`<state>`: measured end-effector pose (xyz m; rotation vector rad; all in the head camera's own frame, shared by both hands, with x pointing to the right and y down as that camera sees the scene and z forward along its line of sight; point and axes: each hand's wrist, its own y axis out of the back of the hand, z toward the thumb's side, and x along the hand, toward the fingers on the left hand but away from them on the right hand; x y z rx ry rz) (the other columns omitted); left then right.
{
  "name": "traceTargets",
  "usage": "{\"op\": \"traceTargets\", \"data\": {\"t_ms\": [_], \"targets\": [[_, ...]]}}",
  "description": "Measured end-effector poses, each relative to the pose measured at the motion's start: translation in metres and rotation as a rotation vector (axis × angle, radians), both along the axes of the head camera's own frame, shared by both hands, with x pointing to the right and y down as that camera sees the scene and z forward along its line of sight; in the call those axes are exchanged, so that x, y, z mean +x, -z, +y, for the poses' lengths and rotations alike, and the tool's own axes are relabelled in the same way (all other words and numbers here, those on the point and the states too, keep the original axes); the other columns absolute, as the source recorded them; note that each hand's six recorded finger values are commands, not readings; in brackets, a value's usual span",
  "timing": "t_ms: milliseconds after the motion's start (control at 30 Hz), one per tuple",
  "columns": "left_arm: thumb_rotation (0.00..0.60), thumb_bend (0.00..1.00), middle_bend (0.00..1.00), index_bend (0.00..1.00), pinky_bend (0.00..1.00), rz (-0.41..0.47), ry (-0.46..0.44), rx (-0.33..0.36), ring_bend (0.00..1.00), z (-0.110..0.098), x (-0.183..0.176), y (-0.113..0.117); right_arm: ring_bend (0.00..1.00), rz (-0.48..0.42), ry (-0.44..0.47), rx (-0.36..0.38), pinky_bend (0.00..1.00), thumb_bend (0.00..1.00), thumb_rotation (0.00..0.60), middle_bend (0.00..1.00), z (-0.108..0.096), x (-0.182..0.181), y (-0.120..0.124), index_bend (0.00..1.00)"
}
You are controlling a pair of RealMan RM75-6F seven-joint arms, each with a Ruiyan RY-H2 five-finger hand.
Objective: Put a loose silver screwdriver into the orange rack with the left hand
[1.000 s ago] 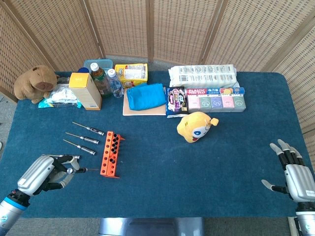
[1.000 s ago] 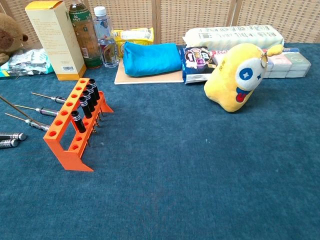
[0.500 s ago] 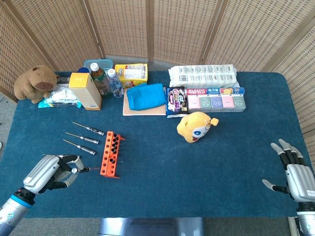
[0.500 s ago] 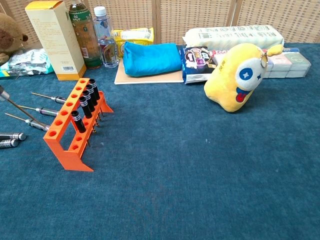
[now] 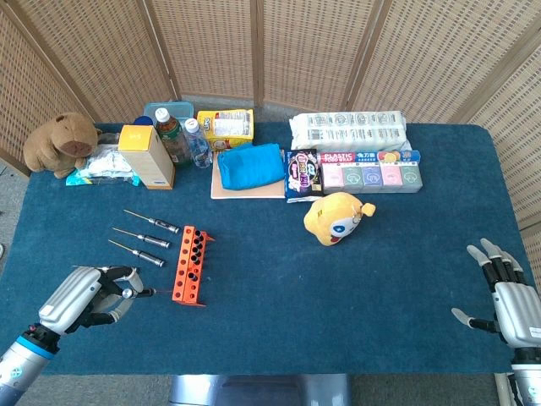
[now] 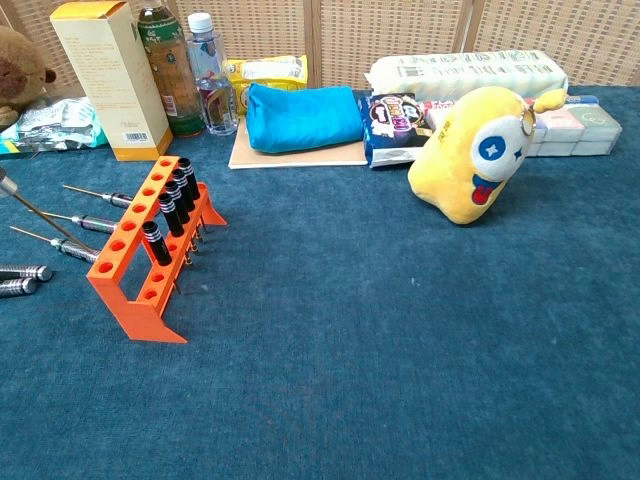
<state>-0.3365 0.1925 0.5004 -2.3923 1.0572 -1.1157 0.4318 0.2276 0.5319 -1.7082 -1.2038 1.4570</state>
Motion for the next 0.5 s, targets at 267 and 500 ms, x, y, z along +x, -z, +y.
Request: {"op": "traceTargets", "data": {"t_ms": [267, 500], "targets": [[0.600, 0.42, 1.00, 0.49, 1.00, -0.001, -0.017, -0.005, 1.00, -0.0003, 0.0044, 0.0002, 0.00, 0.000, -0.003, 0.001, 0.00, 0.02, 0.600, 0.00, -0.0004, 0.0008, 0.0005, 0.09], [0.600, 0.42, 1.00, 0.49, 1.00, -0.018, -0.027, -0.011, 1.00, -0.0009, 0.0092, -0.0044, 0.00, -0.003, -0.007, 0.005, 0.00, 0.02, 0.600, 0.00, -0.0009, 0.0021, 0.0019, 0.09]]}}
